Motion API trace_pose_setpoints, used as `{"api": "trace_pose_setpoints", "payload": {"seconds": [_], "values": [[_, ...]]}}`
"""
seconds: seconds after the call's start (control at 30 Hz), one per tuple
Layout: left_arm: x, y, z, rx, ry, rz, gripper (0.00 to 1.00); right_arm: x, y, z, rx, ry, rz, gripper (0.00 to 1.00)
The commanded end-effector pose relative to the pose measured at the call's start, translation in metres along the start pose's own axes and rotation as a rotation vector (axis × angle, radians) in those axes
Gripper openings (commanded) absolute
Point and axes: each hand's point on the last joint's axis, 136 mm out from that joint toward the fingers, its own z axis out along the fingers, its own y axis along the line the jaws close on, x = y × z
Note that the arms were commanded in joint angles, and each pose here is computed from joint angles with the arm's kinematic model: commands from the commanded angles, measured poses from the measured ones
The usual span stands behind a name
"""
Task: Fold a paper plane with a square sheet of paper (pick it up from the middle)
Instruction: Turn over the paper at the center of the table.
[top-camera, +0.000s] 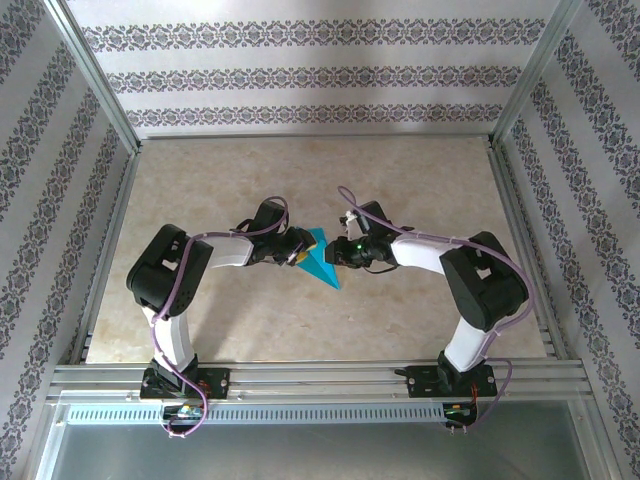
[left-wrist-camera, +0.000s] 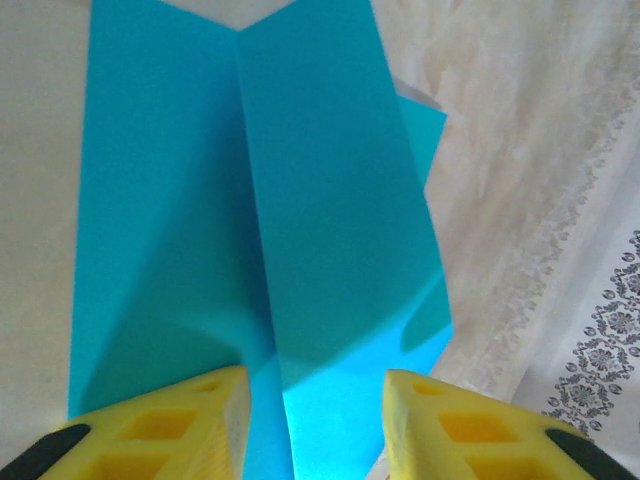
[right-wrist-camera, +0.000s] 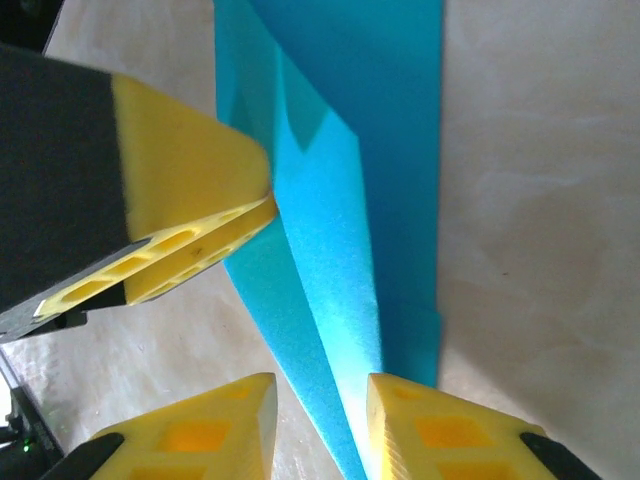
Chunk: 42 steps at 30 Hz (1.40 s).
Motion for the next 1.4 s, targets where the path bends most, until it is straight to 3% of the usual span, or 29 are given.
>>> {"api": "trace_pose_setpoints", "payload": {"seconds": [0.0,0.43,0.63,0.83,1.0,1.37], "values": [[0.0,-0.004,0.006,0.006,0.014,-0.004,0.38,0.003,0.005,0.006,-0.021,0.037,-0.007,0.29],[0.002,-0.024,0.005,0.085,0.04,0.081,0.34,0.015,-0.026,0.016,0.062,0.092,0.066,0.28],[0.002,-0.002,0.005,-0.018,0.029,0.053,0.34,0.008,-0.014,0.01,0.001,0.058,0.054,0.29],[0.002,-0.003,-0.002,-0.024,0.011,0.052,0.35,-0.007,0.01,-0.011,-0.052,-0.019,-0.018,0.32],[0.004,-0.006,0.001,-0.001,0.026,0.05,0.35,-0.008,-0.002,-0.016,0.006,-0.054,-0.019,0.37],[0.001,-0.02,0.005,0.05,0.039,0.084,0.35,-0.002,-0.014,-0.004,0.018,-0.005,0.022,0.36]]}}
